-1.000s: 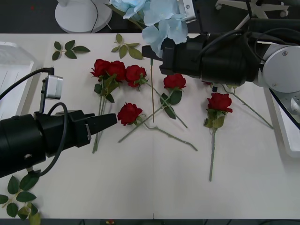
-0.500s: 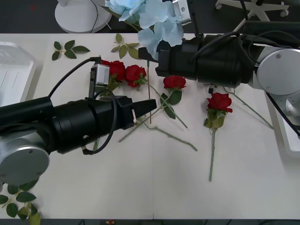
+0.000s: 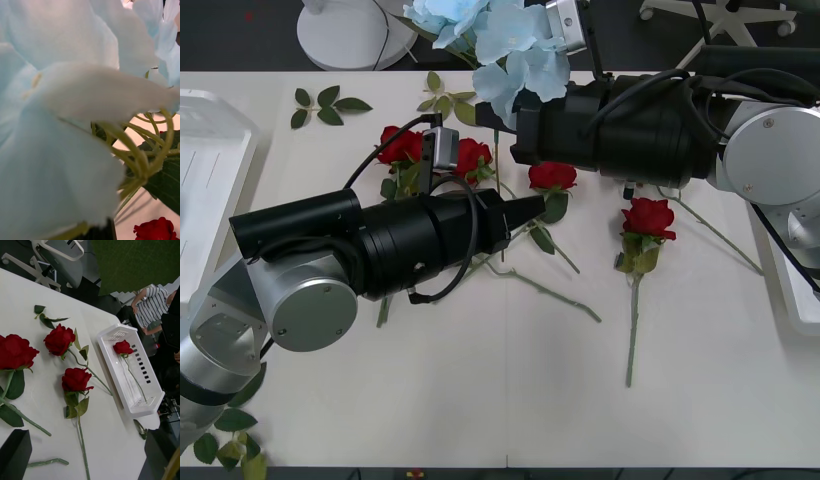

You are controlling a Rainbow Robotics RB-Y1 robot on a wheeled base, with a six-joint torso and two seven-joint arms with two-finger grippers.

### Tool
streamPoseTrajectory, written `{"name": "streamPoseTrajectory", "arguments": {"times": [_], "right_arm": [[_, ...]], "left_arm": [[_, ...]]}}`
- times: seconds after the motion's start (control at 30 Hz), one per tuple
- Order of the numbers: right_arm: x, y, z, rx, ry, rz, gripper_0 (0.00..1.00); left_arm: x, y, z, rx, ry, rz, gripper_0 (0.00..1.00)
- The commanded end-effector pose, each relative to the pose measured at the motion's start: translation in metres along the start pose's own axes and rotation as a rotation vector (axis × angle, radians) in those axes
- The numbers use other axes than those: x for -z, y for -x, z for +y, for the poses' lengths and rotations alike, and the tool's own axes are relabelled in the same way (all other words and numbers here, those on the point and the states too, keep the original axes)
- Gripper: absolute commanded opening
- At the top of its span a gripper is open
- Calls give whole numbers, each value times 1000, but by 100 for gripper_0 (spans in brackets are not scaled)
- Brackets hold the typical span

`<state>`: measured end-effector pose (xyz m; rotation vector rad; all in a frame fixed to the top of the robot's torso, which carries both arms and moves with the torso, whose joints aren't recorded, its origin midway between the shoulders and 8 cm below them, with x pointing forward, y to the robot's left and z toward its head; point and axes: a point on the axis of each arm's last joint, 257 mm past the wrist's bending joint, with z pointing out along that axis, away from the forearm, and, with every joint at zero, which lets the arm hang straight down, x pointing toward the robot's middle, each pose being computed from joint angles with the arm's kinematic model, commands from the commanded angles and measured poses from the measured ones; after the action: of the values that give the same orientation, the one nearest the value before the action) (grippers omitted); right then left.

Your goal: Place the red flowers into the right box and the blue flowers into the left box. If a person shows an open palm, hand one flower to the person first, then continue sorting.

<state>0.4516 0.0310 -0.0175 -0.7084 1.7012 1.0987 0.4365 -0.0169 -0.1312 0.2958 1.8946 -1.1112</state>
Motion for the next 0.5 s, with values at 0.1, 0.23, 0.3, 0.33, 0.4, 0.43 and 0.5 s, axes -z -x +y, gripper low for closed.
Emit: {"name": "streamPoseTrajectory", "arguments": {"times": [0.1,0.23,0.3,0.33,0.4,0.43,0.5], "right_arm": [[-11,23,22,38,38,-44,0],[-11,24,23,36,39,-50,0],[-11,25,22,37,37,-51,0],[-10,26,21,39,35,-54,0],[-10,27,21,39,35,-57,0],[-11,26,22,37,35,-57,0],[-11,27,22,37,35,-60,0]], "left_arm": [[-8,14,-34,-19,-83,-18,0],[-9,16,-33,-22,-80,-21,0],[-9,16,-32,-24,-77,-23,0],[-9,17,-33,-26,-77,-24,0],[-8,17,-32,-26,-75,-24,0],[-8,17,-32,-26,-74,-24,0],[-8,17,-31,-27,-73,-25,0]]}}
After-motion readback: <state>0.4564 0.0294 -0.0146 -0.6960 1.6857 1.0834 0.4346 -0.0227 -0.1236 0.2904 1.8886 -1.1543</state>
